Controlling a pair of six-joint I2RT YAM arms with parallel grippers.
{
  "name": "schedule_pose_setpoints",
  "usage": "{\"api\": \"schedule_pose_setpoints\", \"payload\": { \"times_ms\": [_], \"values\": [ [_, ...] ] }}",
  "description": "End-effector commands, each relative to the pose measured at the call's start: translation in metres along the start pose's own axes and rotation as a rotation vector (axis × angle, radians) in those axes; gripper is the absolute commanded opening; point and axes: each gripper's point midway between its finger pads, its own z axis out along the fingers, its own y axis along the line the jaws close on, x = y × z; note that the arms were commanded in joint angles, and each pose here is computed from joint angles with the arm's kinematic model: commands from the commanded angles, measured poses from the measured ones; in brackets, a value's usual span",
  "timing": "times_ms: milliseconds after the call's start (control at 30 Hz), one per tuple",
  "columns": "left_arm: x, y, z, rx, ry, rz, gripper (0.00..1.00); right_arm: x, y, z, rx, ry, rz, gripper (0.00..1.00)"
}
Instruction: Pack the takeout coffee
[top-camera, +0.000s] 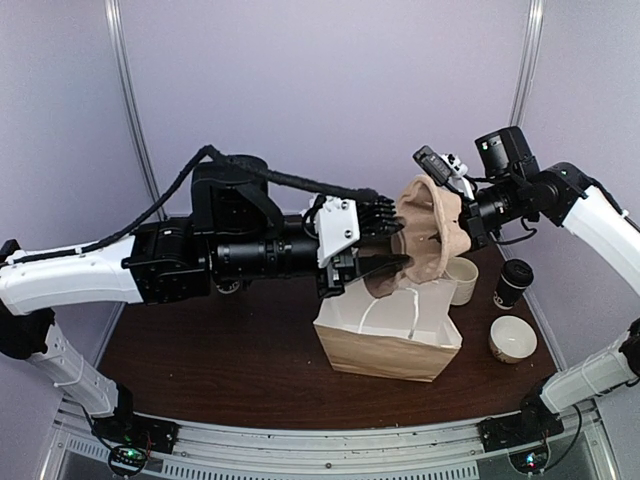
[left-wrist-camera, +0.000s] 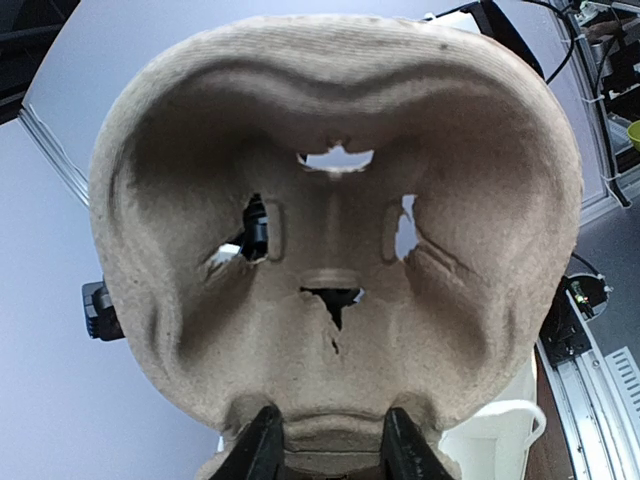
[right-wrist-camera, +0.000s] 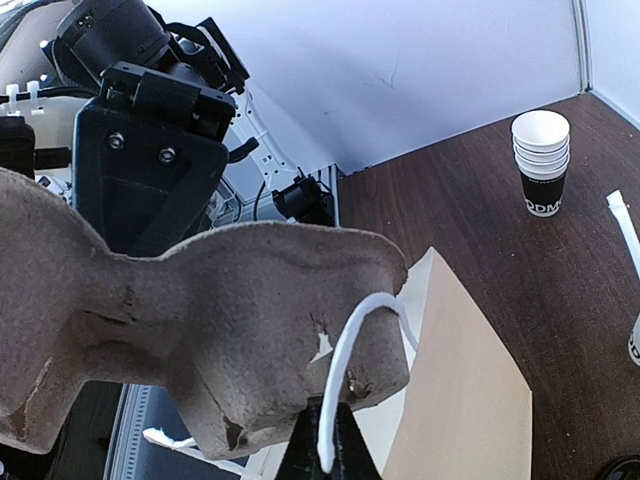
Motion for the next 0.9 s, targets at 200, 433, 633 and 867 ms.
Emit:
{"api": "schedule_pose_setpoints", "payload": {
  "times_ms": [200, 433, 633, 867],
  "values": [
    [-0.009, -0.006, -0.014, 0.007, -0.080, -0.056, 0.30, -0.016, 0.005, -0.004, -0.018, -0.033, -0.049, 0.00],
    [0.003, -0.018, -0.025, 0.024, -0.058, -0.097, 0.30, -0.023, -0.002, -0.006, -0.013, -0.041, -0.046, 0.00],
    [0.023, -0.032, -0.020, 0.090, 0.046, -0.142, 0.30, -0.023, -0.005, -0.006, 0.003, -0.031, -0.064, 0.00],
    [0.059, -0.043, 0.005, 0.121, 0.216, -0.174, 0.30, -0.019, -0.007, -0.003, -0.005, -0.022, -0.057, 0.00]
  ]
}}
